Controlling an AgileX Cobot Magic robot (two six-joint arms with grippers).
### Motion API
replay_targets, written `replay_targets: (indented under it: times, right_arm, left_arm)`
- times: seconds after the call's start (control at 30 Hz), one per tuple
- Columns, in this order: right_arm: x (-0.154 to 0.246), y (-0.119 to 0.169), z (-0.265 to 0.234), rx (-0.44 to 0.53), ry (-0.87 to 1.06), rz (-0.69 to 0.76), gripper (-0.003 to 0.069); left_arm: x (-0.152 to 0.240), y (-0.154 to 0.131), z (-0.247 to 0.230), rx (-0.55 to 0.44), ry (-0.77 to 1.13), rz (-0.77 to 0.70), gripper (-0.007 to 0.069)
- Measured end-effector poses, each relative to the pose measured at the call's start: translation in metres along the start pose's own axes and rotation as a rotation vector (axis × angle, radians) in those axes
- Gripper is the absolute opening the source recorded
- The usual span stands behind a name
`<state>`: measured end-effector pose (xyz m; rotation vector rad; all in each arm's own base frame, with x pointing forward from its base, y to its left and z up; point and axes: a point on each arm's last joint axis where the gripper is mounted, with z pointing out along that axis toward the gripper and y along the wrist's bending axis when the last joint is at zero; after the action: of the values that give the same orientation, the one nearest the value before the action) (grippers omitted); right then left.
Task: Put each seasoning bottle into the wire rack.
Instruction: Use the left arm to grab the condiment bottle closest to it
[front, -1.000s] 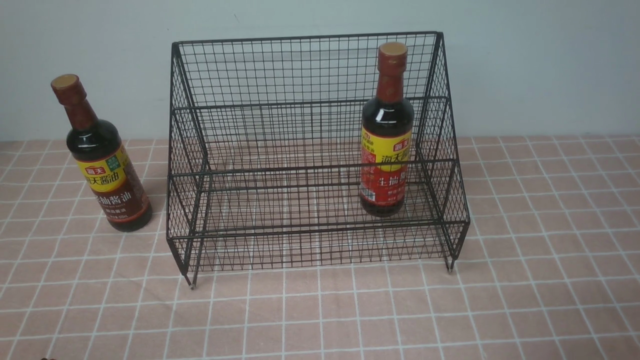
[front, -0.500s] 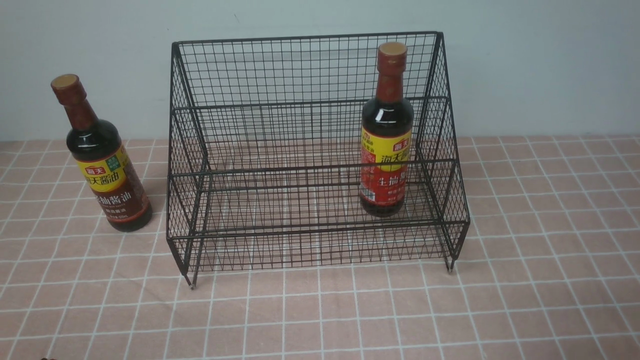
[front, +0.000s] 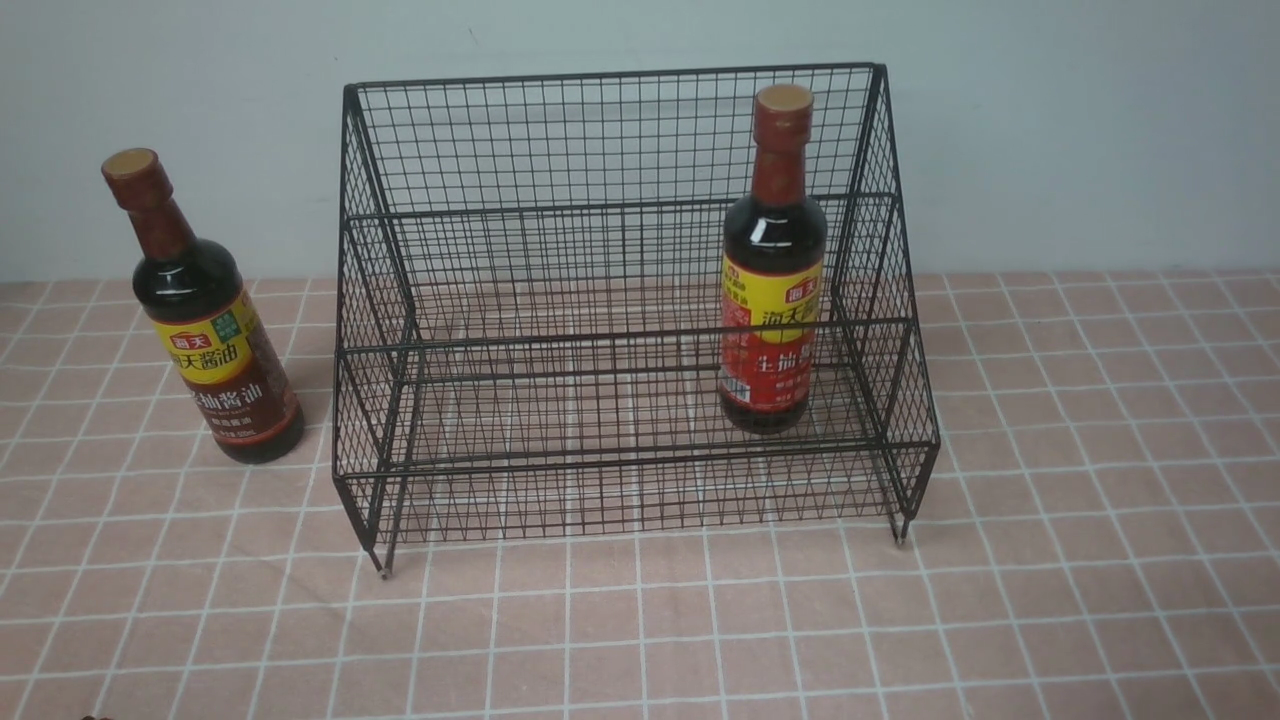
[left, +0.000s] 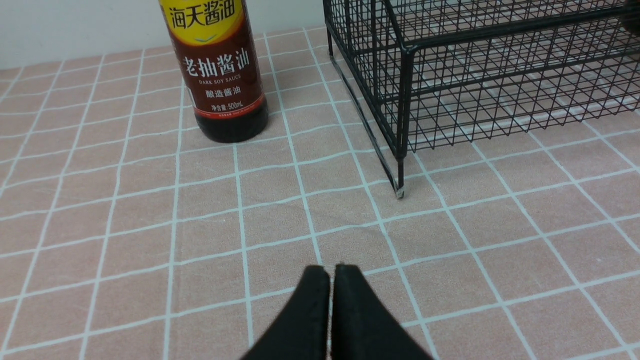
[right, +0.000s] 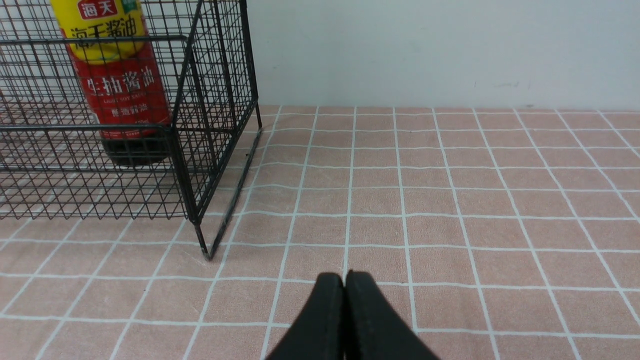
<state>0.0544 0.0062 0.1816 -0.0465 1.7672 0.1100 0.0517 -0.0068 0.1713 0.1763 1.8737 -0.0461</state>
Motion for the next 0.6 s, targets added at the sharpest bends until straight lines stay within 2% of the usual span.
replay_targets:
  times: [0.1,0.2,0.3,0.6]
  right_arm:
    - [0.0,0.0,0.0,0.0,0.0,0.0,-0.0015]
    - [0.0,0.0,0.0,0.0,0.0,0.0,-0.0015]
    - [0.0,0.0,0.0,0.0,0.0,0.0,-0.0015]
    - [0.0,0.0,0.0,0.0,0.0,0.0,-0.0015]
  left_arm:
    - [-0.001,0.0,0.0,0.001,-0.021,-0.008,-0.0007]
    - [-0.012,-0.001,0.0,0.013,-0.152,-0.09,-0.0007]
    - [-0.033,0.003,-0.006,0.012,-0.389,-0.21,-0.0007]
    - [-0.067,0.019,-0.032,-0.07,-0.88,-0.366,-0.0007]
